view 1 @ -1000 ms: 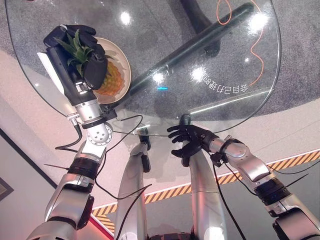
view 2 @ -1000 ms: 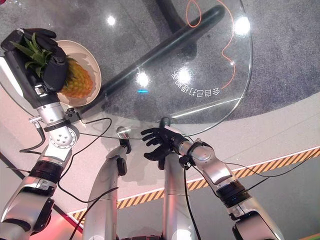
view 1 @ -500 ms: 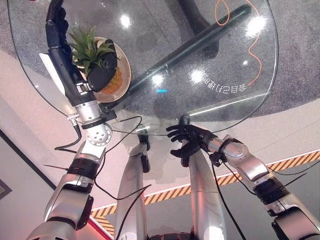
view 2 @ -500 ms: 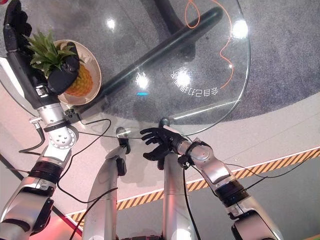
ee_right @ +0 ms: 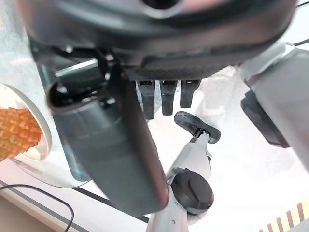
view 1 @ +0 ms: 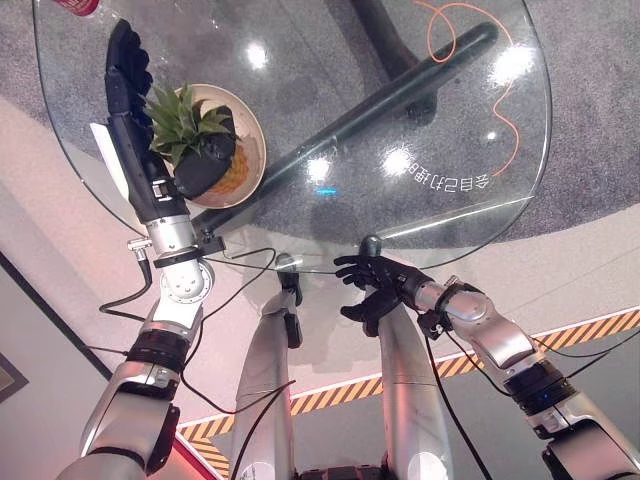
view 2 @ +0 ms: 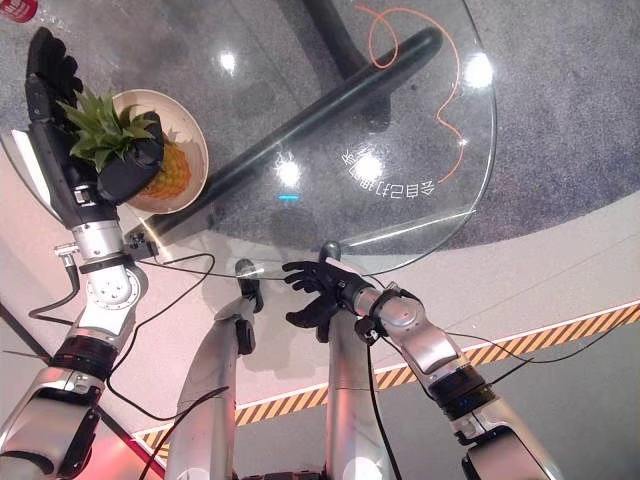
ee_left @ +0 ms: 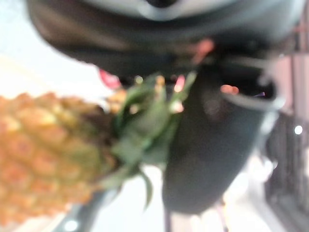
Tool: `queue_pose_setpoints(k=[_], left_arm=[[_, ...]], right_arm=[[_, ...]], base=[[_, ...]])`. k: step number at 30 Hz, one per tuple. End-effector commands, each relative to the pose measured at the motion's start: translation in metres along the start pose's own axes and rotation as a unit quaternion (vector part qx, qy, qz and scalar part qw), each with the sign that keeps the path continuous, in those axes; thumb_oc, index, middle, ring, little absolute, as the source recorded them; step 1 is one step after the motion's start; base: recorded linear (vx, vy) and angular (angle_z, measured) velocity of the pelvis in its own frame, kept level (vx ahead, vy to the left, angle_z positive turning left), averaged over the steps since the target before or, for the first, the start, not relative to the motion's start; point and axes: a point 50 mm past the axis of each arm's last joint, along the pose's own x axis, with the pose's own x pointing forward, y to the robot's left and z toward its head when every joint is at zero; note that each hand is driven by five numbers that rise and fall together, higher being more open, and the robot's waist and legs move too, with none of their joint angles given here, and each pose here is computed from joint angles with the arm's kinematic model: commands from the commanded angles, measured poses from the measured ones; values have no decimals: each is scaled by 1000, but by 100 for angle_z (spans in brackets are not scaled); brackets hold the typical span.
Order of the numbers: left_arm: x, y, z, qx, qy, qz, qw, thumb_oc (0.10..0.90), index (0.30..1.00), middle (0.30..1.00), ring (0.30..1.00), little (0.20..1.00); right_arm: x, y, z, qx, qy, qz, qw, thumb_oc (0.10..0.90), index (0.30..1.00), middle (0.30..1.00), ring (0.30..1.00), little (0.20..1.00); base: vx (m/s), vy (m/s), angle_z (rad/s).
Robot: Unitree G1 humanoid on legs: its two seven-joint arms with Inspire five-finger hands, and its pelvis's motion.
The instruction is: Pick up the fruit to the plate
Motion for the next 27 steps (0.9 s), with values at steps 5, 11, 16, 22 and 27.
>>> queue_pose_setpoints(k=[5, 11, 16, 22, 27], left_arm=[[-6, 21, 13, -74, -15, 55, 996, 800, 900, 900, 900, 900], [-19, 21, 6, -76, 21, 52, 996, 800, 900, 900, 900, 900], [-25, 25, 0, -71, 45, 46, 995, 800, 900, 900, 900, 900], [-33, 33, -5, -66, 71, 40, 994, 800, 900, 900, 900, 900], [-38, 36, -7, -64, 88, 24, 994, 800, 900, 900, 900, 900]], right_arm=[[-14, 17, -4, 2, -43, 28, 999, 800, 900, 900, 900, 900], [-16, 18, -7, 9, -42, 26, 999, 800, 900, 900, 900, 900], [-19, 16, -10, 13, -42, 27, 999, 800, 900, 900, 900, 900], [-22, 17, -15, 22, -40, 28, 999, 800, 900, 900, 900, 900], [-23, 17, -18, 28, -38, 27, 999, 800, 900, 900, 900, 900]], base=[[-12, -60, -1], [-12, -81, 0], [-9, -69, 2], [-5, -70, 7], [-2, -51, 3]])
